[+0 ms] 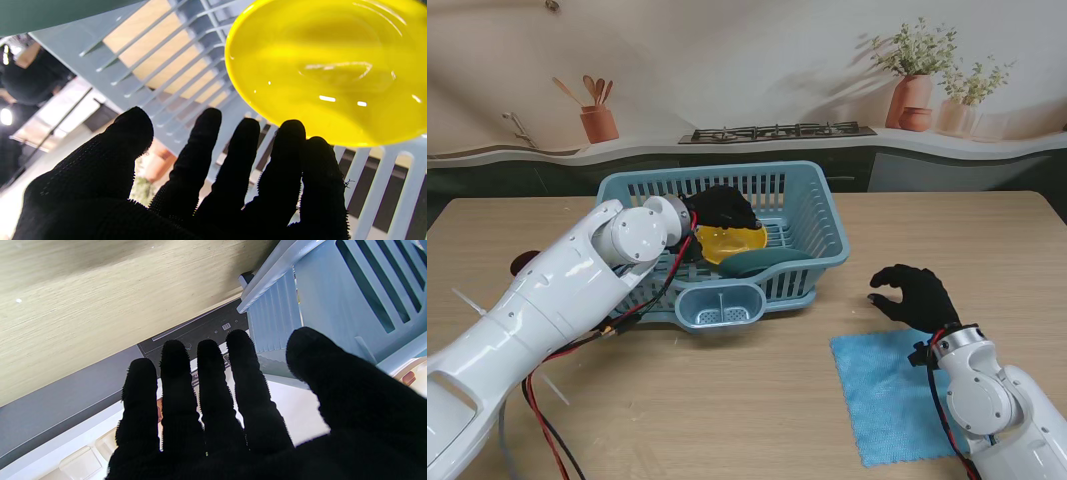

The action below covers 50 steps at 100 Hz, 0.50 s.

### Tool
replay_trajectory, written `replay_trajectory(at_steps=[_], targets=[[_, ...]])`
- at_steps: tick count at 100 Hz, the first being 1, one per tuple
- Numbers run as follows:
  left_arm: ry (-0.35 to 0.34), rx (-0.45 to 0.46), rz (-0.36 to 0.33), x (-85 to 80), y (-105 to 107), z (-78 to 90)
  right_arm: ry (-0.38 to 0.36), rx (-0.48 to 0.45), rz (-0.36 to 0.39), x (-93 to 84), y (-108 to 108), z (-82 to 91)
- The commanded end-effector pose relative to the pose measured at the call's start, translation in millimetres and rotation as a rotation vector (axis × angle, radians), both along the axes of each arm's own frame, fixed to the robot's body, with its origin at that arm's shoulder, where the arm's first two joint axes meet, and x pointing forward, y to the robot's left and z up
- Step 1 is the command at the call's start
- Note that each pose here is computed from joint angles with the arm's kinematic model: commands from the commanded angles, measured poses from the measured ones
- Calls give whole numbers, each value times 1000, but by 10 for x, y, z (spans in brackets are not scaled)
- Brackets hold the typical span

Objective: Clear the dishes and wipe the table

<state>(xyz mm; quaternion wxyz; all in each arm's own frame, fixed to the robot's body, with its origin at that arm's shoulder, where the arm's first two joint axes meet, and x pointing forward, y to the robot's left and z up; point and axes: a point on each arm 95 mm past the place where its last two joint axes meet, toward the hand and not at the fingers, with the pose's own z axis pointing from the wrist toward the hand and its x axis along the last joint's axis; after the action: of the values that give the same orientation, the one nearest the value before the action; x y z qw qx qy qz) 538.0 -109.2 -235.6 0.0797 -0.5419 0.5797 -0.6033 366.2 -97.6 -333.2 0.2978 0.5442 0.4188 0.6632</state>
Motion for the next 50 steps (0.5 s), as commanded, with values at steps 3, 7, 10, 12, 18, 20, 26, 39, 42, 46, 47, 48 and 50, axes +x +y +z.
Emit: replay_trajectory(at_steps=[3, 7, 10, 12, 18, 20, 26, 39, 42, 46, 47, 48, 50], targets=[[-20, 0, -9, -10, 80, 91, 5, -4, 14, 0, 12, -6], [-36, -1, -12, -15, 113, 118, 5, -4, 14, 1, 9, -6], [-49, -2, -14, -19, 140, 139, 5, -4, 14, 2, 8, -7], [-57, -2, -16, -23, 159, 152, 4, -4, 14, 3, 7, -7], [-85, 1, -21, -33, 219, 191, 4, -5, 15, 5, 5, -7], [-95, 3, -22, -36, 241, 203, 4, -5, 15, 5, 5, -7], [-124, 3, -25, -45, 303, 237, 3, -5, 15, 7, 4, -8], [-186, 4, -25, -66, 443, 310, 4, -4, 17, 13, 5, -13], [-203, 3, -25, -71, 476, 326, 5, -4, 17, 15, 5, -14], [-225, 4, -24, -78, 523, 347, 5, -5, 18, 18, 6, -17], [-230, 4, -24, -80, 534, 351, 5, -5, 18, 18, 6, -17], [-234, 5, -24, -81, 545, 356, 5, -5, 18, 19, 6, -18], [-244, 5, -22, -85, 569, 365, 6, -5, 19, 20, 6, -19]])
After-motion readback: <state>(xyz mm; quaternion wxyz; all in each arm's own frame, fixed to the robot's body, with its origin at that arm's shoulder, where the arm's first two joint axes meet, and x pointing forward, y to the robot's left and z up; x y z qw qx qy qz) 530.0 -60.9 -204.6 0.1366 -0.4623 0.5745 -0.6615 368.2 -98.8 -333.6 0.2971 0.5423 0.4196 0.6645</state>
